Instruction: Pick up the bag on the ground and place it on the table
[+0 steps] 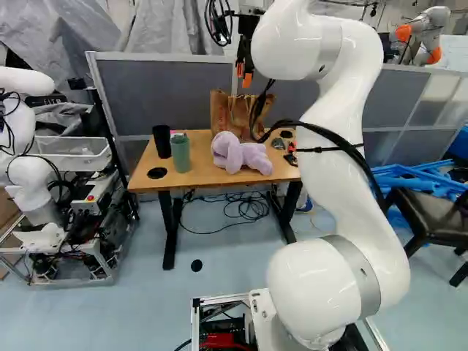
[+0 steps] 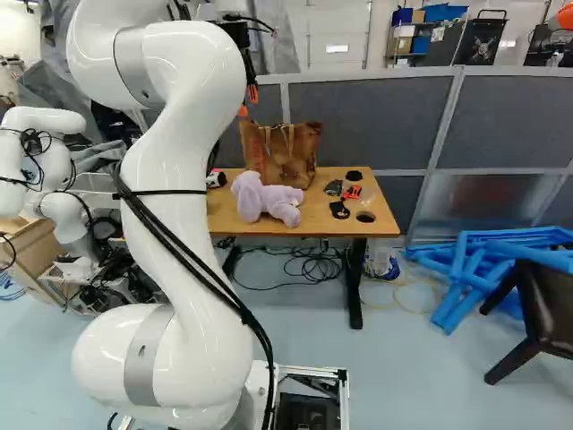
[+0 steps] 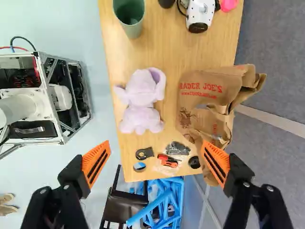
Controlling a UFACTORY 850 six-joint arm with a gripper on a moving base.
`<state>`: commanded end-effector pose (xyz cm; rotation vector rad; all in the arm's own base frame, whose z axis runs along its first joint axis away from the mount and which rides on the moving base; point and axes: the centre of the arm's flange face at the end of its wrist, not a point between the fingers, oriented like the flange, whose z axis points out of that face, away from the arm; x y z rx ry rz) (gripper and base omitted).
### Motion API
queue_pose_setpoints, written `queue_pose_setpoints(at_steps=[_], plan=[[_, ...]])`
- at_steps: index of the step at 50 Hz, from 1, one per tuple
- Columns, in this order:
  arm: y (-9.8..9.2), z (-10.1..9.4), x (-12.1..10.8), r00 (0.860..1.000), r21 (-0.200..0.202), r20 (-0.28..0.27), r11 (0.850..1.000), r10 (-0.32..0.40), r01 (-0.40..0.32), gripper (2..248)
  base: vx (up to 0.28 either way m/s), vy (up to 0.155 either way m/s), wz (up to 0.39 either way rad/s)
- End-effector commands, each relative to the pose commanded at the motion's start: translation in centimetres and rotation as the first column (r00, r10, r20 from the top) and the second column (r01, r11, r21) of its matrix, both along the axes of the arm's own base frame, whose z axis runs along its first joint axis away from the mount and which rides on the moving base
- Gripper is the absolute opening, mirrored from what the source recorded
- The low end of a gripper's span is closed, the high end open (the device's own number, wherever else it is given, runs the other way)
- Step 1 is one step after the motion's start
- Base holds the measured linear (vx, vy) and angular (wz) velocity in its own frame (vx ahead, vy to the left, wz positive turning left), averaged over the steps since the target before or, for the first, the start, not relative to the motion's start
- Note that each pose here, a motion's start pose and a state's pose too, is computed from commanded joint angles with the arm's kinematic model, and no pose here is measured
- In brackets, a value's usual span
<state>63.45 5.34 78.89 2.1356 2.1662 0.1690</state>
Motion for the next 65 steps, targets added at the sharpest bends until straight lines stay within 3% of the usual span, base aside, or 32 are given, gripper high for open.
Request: queue_pose_setpoints(at_steps=[47, 65], plan=[[0.01, 0.01, -0.26, 1.000, 0.000, -0.004, 1.000, 0.000, 0.000, 247, -0.186, 0.002, 0.014], [0.01, -0.06, -0.55, 1.000, 0.000, -0.006, 1.000, -0.003, 0.003, 247, -0.011, 0.000, 0.001]])
